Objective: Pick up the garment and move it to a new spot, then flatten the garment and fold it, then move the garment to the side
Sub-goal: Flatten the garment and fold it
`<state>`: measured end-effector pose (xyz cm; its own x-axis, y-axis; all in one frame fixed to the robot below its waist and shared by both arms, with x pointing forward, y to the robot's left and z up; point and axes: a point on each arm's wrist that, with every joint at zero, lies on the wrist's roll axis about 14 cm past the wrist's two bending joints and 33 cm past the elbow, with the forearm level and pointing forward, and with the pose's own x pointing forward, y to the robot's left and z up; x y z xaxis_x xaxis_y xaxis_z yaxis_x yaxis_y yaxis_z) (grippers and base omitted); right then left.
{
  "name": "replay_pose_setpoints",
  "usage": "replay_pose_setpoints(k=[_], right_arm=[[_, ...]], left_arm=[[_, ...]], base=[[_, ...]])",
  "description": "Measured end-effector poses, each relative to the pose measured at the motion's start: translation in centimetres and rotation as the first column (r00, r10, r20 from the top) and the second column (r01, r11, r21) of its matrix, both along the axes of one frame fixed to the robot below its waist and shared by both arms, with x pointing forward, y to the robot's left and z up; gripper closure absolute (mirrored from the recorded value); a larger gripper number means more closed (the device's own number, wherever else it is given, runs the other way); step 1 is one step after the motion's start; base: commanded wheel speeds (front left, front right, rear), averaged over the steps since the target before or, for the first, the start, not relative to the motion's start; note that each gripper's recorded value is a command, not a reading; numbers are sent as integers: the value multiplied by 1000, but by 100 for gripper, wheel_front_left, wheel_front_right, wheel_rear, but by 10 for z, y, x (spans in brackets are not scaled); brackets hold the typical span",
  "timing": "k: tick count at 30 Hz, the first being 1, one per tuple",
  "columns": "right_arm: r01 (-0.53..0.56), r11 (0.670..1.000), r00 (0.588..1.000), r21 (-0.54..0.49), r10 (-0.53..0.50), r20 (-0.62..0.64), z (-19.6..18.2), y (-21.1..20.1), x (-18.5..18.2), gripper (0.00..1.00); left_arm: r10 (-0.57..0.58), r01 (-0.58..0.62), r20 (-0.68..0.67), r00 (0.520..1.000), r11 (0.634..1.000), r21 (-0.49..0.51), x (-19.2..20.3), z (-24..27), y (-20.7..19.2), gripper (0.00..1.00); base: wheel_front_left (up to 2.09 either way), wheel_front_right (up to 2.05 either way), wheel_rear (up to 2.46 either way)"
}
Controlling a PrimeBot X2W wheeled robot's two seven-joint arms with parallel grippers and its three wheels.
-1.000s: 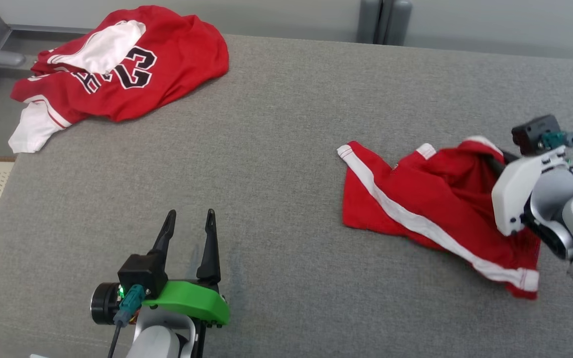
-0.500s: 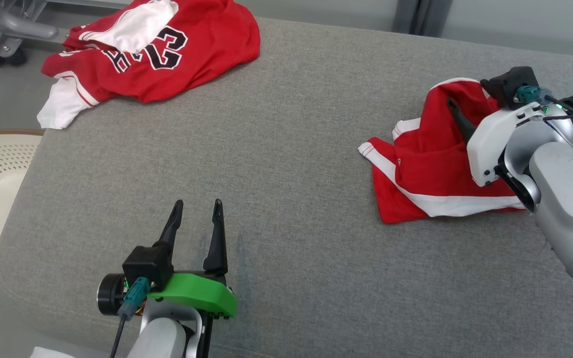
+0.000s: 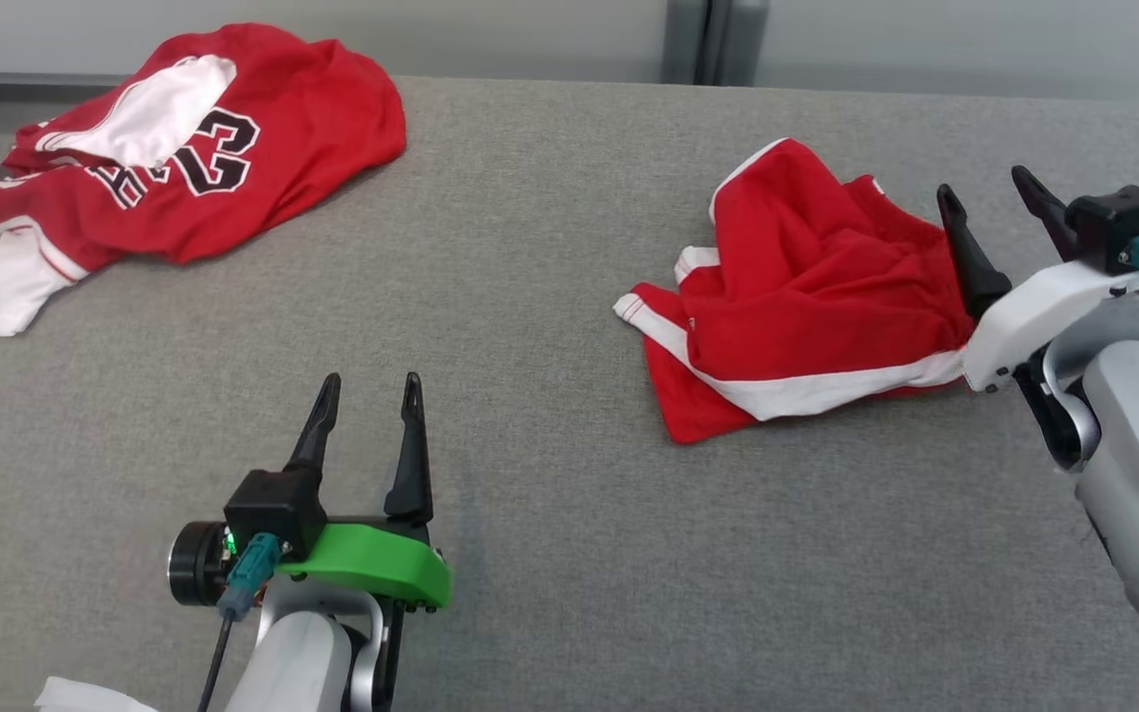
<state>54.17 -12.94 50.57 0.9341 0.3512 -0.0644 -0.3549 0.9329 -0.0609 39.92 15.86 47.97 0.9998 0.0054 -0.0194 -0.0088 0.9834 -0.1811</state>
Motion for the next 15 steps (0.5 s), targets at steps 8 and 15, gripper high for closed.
replay_pose_setpoints(k=[8, 15], right_arm=[[167, 975, 981, 148, -178, 70, 10, -53, -59, 0], [235, 945, 963, 226, -258, 77, 5, -56, -122, 0]], left_arm=[[-64, 64, 18, 998, 998, -11, 11, 5, -23, 0], [-88, 88, 7, 996, 996, -33, -4, 3, -33, 0]], base=[[0, 0, 0], [0, 0, 0]])
